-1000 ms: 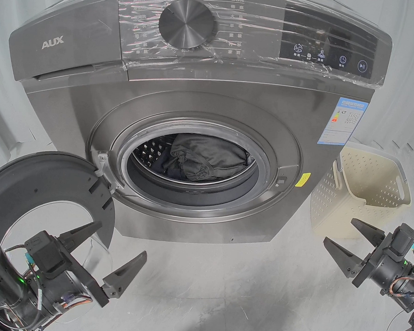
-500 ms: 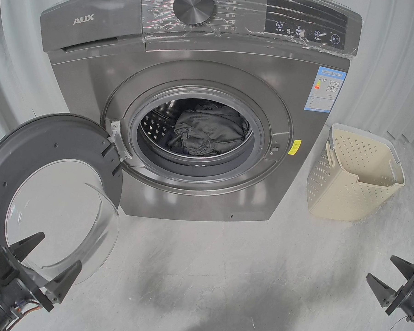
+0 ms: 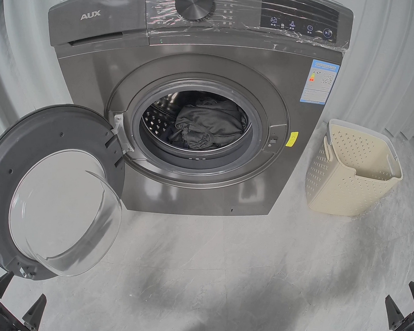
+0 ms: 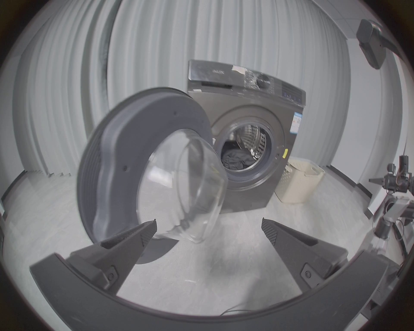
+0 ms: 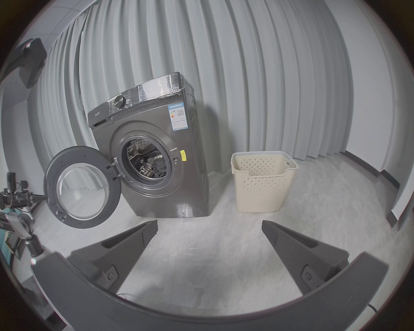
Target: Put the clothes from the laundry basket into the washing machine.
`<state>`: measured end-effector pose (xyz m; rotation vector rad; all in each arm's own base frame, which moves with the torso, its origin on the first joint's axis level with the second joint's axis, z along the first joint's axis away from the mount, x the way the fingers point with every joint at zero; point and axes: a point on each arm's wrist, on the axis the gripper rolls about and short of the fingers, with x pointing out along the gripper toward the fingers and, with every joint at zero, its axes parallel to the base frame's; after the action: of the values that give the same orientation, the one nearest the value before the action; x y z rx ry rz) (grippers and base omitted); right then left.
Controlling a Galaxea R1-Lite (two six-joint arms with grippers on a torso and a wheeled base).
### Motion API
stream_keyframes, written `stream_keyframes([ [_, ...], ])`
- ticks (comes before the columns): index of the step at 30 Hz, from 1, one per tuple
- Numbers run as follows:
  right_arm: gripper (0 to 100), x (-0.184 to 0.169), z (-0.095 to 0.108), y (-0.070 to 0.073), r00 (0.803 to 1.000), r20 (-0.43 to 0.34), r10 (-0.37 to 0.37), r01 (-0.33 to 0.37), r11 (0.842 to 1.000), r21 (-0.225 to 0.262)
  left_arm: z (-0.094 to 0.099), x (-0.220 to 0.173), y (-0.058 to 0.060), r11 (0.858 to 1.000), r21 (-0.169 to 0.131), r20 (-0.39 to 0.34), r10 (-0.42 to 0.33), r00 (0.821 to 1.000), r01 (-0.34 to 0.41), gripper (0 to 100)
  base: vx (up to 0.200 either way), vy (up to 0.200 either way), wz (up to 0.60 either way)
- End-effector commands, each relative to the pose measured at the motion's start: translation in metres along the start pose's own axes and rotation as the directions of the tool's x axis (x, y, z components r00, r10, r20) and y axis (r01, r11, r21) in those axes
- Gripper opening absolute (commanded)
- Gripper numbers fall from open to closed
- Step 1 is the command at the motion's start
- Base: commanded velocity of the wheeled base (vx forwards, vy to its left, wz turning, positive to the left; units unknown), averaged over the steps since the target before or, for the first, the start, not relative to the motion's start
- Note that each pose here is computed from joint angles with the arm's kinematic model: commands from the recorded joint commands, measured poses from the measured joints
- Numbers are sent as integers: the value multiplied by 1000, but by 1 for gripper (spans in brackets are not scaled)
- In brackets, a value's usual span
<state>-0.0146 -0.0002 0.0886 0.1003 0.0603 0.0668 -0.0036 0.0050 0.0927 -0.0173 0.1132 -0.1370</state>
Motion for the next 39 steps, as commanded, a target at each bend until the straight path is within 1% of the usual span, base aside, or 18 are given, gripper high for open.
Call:
stream_keyframes([
  [1,100,-9,-7,0,992,100,-75,78,997,-26,-9,-11,1,998,-49,103,33,994,-28,100,0,200,0],
  [4,100,-8,-8,-1,991,103,-90,95,994,-44,-9,-10,1,997,-61,102,44,994,-38,100,0,200,0],
  [5,100,-7,-11,-1,993,80,-90,94,995,-47,-9,-10,2,997,-58,101,62,993,-57,100,0,200,0],
  [6,100,-7,-12,-1,993,75,-89,93,994,-56,-9,-10,2,995,-48,100,87,991,-82,100,0,200,0],
  [8,100,-7,-12,-1,993,75,-92,96,994,-56,-9,-10,2,986,-34,96,166,981,-163,100,0,0,0],
  [9,100,-7,-12,-1,993,74,-89,93,994,-61,-9,-11,1,979,-13,96,205,974,-205,100,0,0,0],
  [10,100,-7,-12,-1,994,71,-83,88,994,-66,-9,-11,1,976,-7,95,219,971,-219,100,0,0,0],
  [13,100,-7,-13,-1,996,65,-65,70,994,-83,-9,-11,0,975,-7,95,222,970,-222,100,0,0,0],
  [16,100,-7,-14,0,998,56,-40,45,994,-99,-9,-11,1,966,-5,96,259,961,-260,100,0,0,0],
  [18,100,-7,-14,0,998,57,-30,36,994,-105,-9,-11,1,969,-17,93,247,964,-247,100,0,0,0],
  [19,100,-7,-14,0,998,57,-27,33,994,-103,-10,-11,1,970,-34,92,243,966,-241,100,-200,0,0],
  [21,100,-7,-14,0,998,57,-33,39,994,-100,-9,-11,1,971,-87,93,232,968,-224,100,-200,0,0],
  [24,100,-7,-14,0,998,57,-32,38,994,-100,-9,-11,-1,977,-132,93,183,979,-170,100,-200,0,0],
  [25,100,-7,-14,0,998,57,-32,38,994,-100,-9,-11,-1,976,-135,93,181,979,-168,100,0,0,0],
  [26,100,-7,-14,0,998,57,-32,38,994,-100,-10,-11,-1,977,-149,93,166,982,-151,100,0,0,0],
  [33,100,-7,-14,0,998,57,-32,38,994,-100,-10,-11,-1,980,-123,93,168,981,-156,100,0,0,0],
  [36,100,-7,-14,0,998,57,-30,36,994,-100,-10,-11,-1,980,-122,93,169,981,-157,100,0,200,0],
  [39,100,-7,-14,0,998,57,-32,38,994,-100,-10,-11,-1,982,-102,93,168,981,-158,100,0,200,0],
])
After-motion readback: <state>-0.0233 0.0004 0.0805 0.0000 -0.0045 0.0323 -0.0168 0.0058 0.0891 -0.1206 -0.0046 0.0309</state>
